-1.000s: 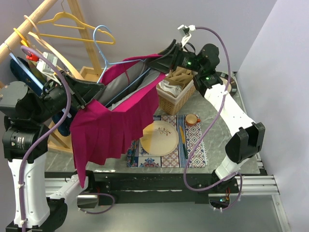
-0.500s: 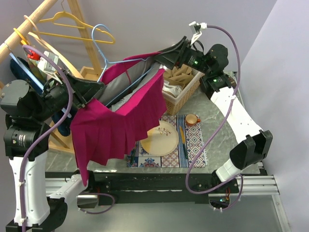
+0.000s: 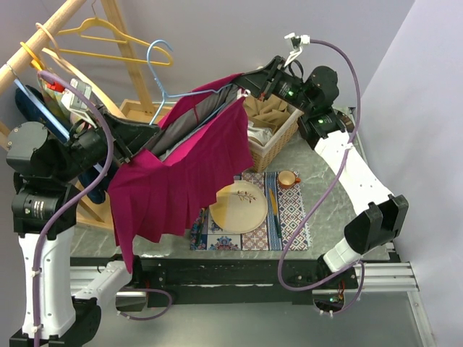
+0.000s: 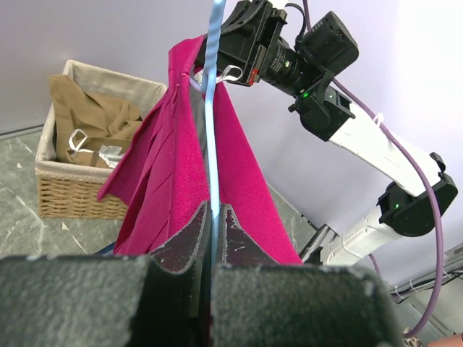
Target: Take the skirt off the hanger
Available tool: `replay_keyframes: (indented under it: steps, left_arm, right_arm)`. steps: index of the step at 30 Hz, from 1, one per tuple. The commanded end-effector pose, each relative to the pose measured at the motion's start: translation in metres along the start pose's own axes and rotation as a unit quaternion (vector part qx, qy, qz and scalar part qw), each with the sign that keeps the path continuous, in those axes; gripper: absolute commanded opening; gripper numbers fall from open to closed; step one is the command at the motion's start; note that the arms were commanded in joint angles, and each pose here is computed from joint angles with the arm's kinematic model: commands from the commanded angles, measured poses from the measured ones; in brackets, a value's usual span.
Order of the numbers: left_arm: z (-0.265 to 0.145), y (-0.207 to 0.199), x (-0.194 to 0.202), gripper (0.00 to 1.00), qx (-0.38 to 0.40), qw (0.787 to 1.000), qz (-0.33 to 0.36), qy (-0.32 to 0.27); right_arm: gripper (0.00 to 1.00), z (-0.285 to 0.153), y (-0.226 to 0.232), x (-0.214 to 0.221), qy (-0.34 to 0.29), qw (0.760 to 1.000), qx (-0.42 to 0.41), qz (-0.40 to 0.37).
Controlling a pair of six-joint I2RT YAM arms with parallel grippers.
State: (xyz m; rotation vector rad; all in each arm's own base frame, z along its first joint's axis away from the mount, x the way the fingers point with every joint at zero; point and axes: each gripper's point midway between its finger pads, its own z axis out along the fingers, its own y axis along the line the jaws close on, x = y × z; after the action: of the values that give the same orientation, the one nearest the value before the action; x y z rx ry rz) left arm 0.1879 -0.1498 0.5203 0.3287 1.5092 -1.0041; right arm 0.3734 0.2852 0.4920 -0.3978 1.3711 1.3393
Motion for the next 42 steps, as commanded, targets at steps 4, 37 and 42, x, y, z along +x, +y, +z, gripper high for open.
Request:
replay_keyframes:
  steps: [4,37,42]
  left_arm:
    - [-0.02,-0.044,-0.048,0.01,0.04,0.991,0.088,-0.093]
    - [-0.007,-0.04,-0.043,0.01,0.069,0.992,0.062,-0.079]
    - [-0.004,-0.04,-0.031,0.01,0.084,0.993,0.056,-0.053]
  right_arm:
    - [0.03,0.007,-0.047,-0.019,-0.017,0.995,0.1,-0.023]
    - [0.89,-0.055,0.093,-0.043,0.018,0.977,-0.048,-0.205]
    - [0.92,-0.054,0.114,-0.04,0.027,0.969,-0.102,-0.223]
